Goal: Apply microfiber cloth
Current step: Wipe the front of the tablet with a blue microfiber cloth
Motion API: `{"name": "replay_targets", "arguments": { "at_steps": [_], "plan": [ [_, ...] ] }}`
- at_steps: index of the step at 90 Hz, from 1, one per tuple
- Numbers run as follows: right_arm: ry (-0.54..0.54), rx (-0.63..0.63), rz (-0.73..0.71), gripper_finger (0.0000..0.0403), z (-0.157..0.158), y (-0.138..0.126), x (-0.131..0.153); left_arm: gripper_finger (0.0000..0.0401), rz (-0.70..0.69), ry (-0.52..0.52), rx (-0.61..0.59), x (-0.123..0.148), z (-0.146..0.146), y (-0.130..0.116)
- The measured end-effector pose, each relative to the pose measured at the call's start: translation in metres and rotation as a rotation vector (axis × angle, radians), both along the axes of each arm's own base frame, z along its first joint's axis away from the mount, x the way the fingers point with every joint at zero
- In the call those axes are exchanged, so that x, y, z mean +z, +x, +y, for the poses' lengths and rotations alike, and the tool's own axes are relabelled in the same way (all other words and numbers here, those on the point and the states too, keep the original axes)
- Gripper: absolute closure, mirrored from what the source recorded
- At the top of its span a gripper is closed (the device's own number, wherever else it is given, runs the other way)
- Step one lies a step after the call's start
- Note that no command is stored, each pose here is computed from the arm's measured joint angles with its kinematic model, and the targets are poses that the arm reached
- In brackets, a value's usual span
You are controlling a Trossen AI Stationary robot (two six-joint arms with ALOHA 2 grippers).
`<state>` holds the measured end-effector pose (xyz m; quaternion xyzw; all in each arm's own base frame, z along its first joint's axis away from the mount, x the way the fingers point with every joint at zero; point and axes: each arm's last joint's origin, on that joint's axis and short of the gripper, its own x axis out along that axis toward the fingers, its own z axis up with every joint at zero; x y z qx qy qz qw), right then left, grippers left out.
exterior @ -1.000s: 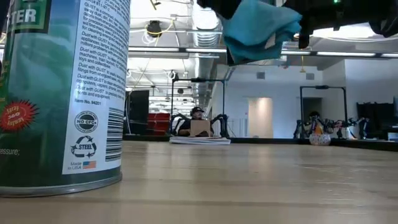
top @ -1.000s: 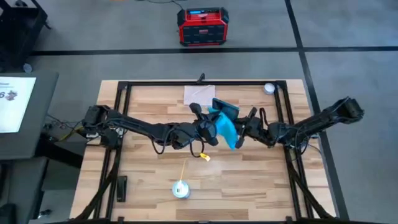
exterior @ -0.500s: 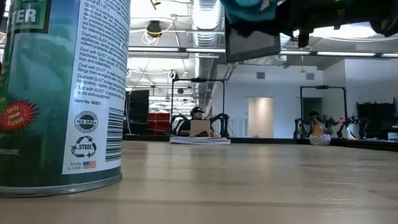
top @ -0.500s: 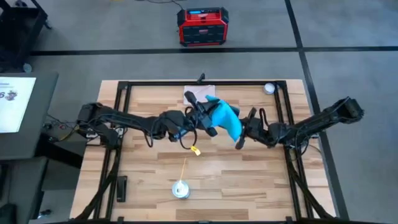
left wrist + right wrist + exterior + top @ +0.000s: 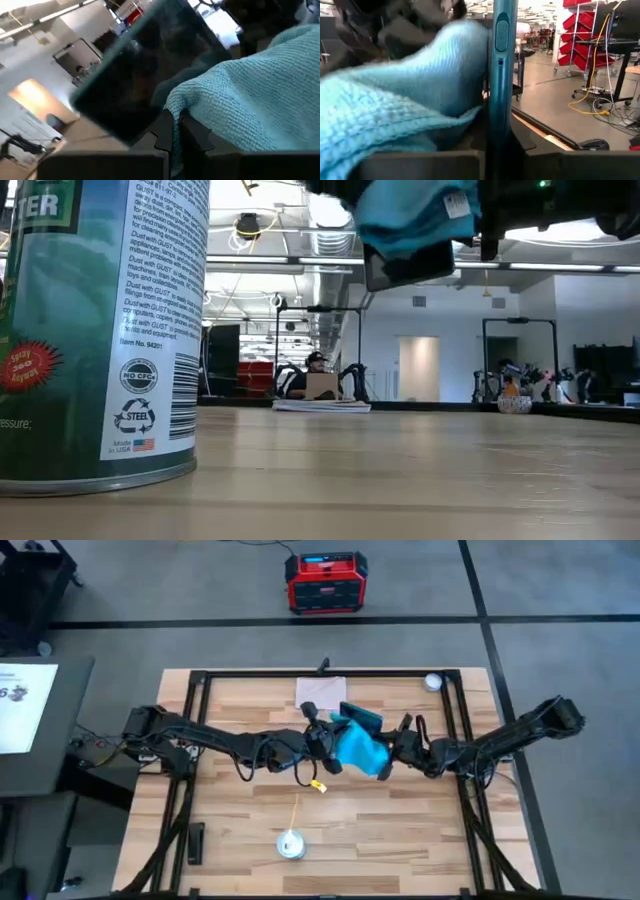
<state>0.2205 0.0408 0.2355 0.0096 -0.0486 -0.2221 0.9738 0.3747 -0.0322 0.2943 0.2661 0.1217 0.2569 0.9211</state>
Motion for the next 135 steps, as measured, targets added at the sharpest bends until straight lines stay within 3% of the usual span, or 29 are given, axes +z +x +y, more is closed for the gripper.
{"name": "replay_targets", "arguments": {
  "at_steps": [43,53,71,112,135],
  "plan": [
    [0.000,0.000,0.001,0.0393,0.000,0.000,0.000,0.0401,0.012,-0.138,-0.008,-0.043,0.001,-0.012],
    [0.001,0.001,0.000,0.0393,0.000,0.000,0.000,0.0401,-0.019,-0.194,-0.065,-0.043,-0.011,-0.013],
    [0.001,-0.014,-0.001,0.0393,-0.003,0.001,0.000,0.0401,-0.050,-0.205,-0.168,-0.040,-0.045,-0.018],
    [-0.010,-0.020,0.005,0.0393,-0.004,0.001,0.000,0.0401,0.044,-0.378,-0.187,-0.057,-0.080,-0.032],
    [-0.011,-0.020,0.006,0.0393,-0.004,0.001,0.000,0.0401,0.106,-0.401,-0.155,-0.071,-0.077,-0.038]
  ]
}}
